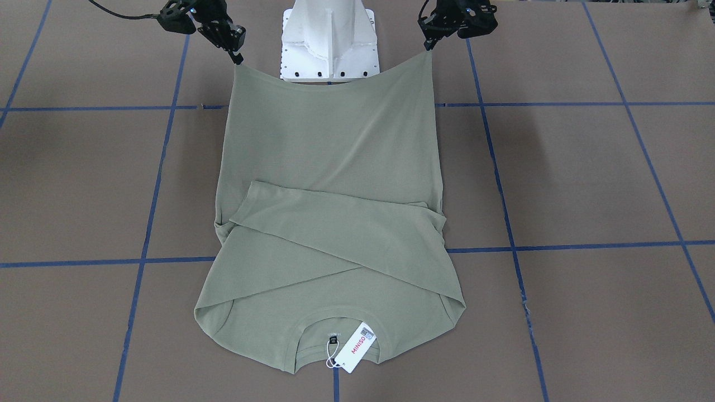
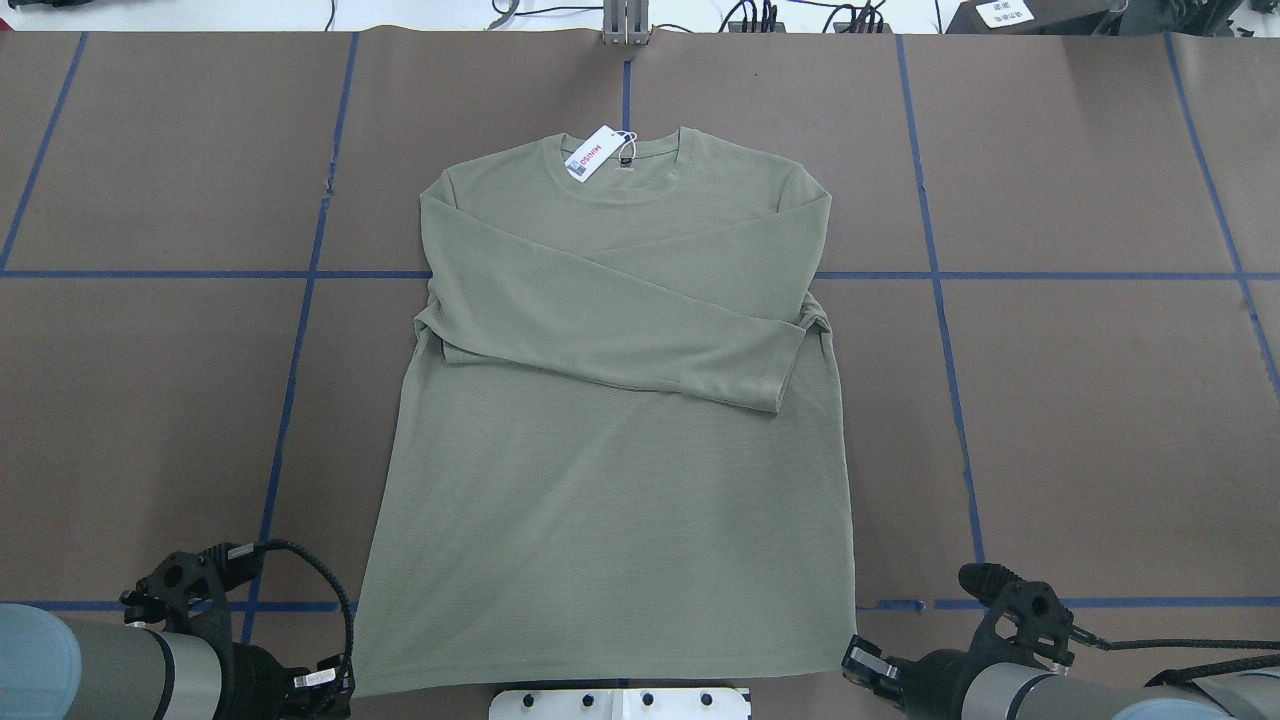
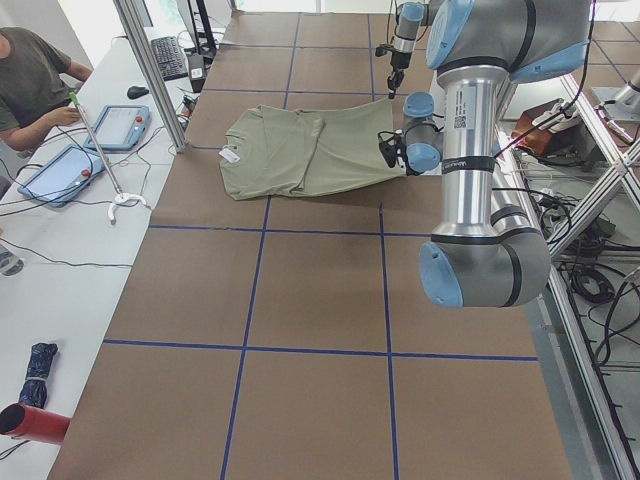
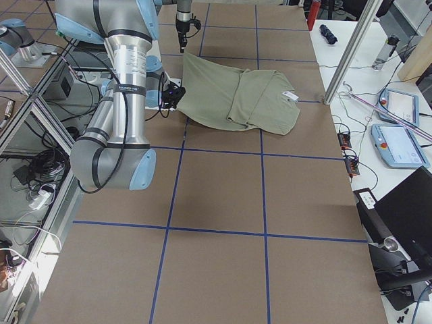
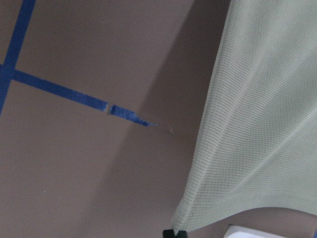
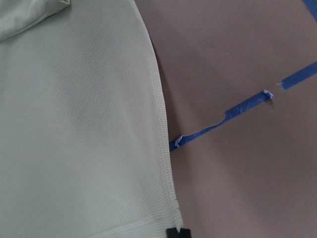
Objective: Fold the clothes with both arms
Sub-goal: 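Grasp both hem corners with the left and right grippers, then lift the hem with both grippers and fold it toward the collar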
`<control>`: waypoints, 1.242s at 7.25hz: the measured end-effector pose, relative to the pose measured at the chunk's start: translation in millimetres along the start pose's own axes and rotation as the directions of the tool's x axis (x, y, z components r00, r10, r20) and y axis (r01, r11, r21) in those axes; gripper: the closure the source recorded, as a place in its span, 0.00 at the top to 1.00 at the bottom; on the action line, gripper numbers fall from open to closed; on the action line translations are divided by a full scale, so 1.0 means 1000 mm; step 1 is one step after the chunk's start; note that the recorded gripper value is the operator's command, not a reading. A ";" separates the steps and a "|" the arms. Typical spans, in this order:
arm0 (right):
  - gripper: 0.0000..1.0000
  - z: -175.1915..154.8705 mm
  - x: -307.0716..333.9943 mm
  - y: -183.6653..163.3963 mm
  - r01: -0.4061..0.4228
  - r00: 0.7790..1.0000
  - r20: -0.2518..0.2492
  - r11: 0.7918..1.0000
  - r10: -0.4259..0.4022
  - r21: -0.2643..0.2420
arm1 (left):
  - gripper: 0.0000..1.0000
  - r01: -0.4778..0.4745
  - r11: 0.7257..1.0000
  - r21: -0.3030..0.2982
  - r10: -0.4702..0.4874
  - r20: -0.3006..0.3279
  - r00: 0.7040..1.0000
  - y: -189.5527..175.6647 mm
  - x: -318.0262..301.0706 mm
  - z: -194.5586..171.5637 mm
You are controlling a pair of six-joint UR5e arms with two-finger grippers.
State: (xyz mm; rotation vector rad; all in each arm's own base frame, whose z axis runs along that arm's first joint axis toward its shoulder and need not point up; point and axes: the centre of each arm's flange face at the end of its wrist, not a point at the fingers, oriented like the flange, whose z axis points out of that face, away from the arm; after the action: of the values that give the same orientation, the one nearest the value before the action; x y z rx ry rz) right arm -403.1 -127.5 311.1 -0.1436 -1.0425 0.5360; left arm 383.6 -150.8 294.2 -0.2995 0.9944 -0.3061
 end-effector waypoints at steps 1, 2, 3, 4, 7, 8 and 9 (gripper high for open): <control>0.00 -0.010 -0.002 -0.005 -0.006 1.000 0.011 1.000 0.006 0.003 | 0.00 0.011 1.000 -0.006 -0.011 -0.025 1.000 0.003 0.005 -0.011; 0.00 -0.020 -0.010 -0.021 -0.027 0.999 0.031 0.999 0.026 0.031 | 0.00 0.021 1.000 0.005 -0.020 -0.069 0.997 -0.003 0.016 -0.027; 0.00 -0.032 -0.020 -0.044 -0.052 0.998 0.050 0.995 0.048 0.081 | 0.00 0.010 0.999 0.050 -0.003 -0.127 0.992 -0.023 0.034 -0.043; 0.00 -0.041 -0.030 -0.067 -0.064 0.996 0.063 0.989 0.056 0.132 | 0.00 -0.028 0.991 0.129 0.051 -0.173 0.984 -0.053 0.056 -0.055; 0.00 -0.021 -0.098 -0.148 0.033 0.999 -0.028 0.958 -0.027 0.284 | 0.00 -0.151 0.902 0.405 0.212 -0.110 0.971 -0.195 0.121 -0.062; 0.00 -0.001 -0.130 -0.186 0.061 0.996 -0.079 0.938 -0.036 0.342 | 0.00 -0.185 0.864 0.467 0.236 -0.051 0.970 -0.246 0.129 -0.065; 0.00 0.014 -0.155 -0.231 0.082 0.991 -0.128 0.920 -0.035 0.382 | 0.00 -0.206 0.835 0.510 0.242 -0.005 0.970 -0.292 0.135 -0.068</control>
State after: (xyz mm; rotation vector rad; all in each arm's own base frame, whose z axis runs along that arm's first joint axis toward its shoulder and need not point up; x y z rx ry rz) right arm -393.8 -404.0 280.5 0.2041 -0.8042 0.6607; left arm 360.9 -477.7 266.8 0.3124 0.9680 -0.3537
